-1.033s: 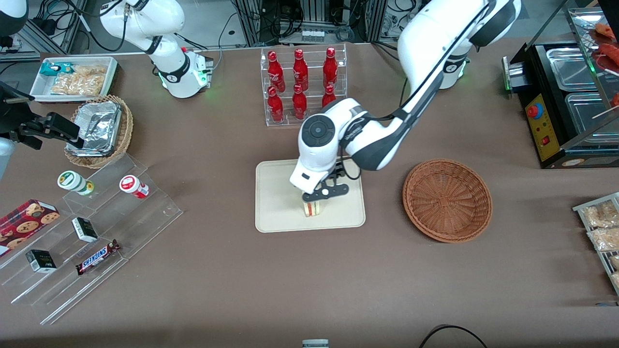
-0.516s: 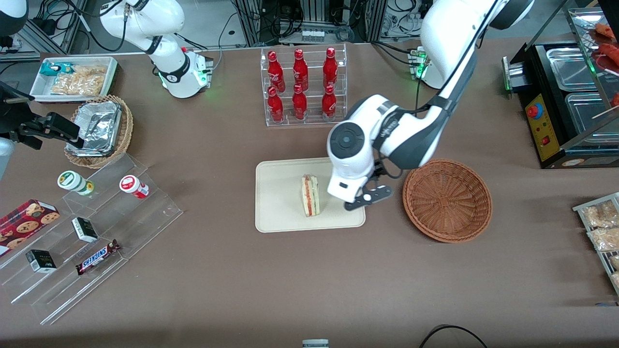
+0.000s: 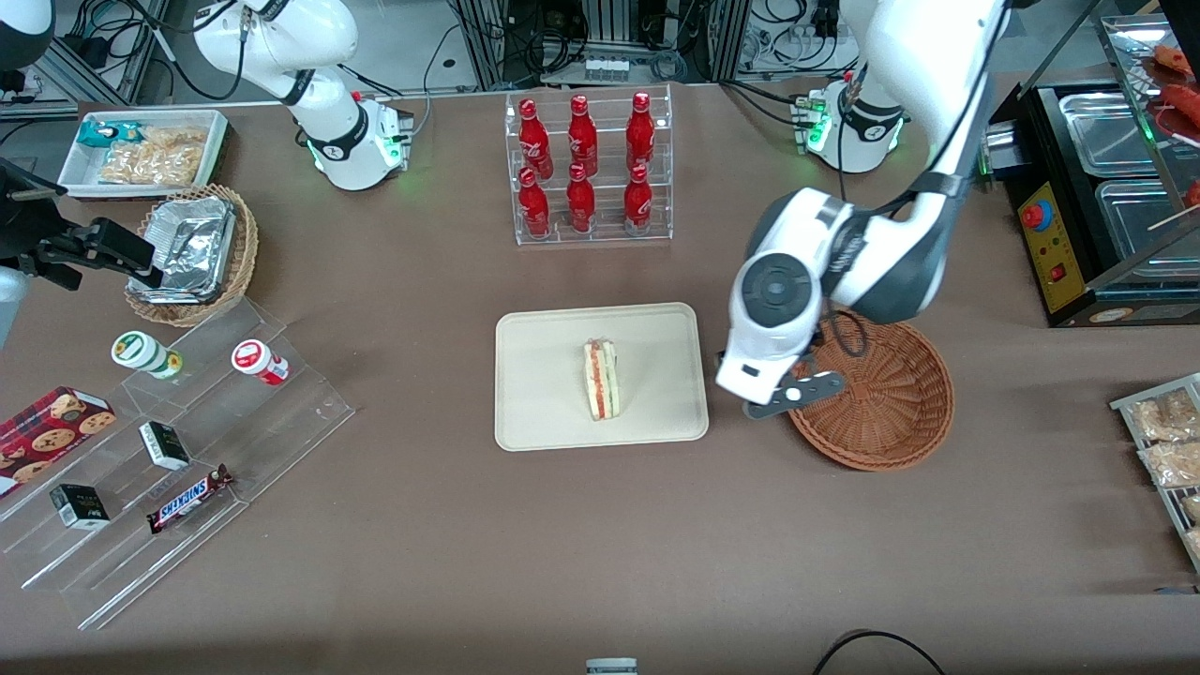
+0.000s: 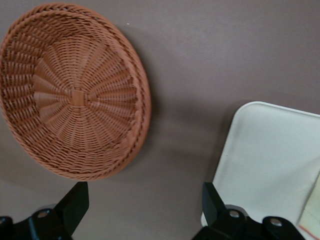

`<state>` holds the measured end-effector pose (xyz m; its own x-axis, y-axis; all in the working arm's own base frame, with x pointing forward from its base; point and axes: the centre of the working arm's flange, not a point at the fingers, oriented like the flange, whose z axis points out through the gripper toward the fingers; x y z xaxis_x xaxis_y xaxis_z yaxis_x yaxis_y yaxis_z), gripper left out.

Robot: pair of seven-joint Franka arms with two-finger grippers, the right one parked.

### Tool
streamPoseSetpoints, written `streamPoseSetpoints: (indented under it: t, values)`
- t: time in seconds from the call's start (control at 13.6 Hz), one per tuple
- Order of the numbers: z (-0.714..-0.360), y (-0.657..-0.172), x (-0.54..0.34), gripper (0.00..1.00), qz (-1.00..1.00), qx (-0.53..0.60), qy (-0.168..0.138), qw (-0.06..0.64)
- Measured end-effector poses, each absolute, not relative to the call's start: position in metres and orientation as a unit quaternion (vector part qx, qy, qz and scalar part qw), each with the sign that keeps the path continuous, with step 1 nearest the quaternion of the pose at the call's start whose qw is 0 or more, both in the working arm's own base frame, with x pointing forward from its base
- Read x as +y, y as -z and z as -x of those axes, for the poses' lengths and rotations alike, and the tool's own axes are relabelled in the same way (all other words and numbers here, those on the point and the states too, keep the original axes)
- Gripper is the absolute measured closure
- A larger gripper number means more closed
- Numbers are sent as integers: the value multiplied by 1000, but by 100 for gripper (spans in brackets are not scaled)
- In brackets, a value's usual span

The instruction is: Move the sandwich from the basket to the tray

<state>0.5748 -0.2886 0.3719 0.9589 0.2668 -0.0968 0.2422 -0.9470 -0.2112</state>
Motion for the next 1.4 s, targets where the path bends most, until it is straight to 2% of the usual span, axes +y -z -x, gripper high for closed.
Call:
streamPoseSetpoints:
  t: [0.37,1.11,1.4]
  values:
    - [-573,-417,-230,0,988,-113,-63,79]
    - [-549,-491,-129,0,992,-25,-110,52]
    - [-536,-525,-95,0,992,20,-114,45]
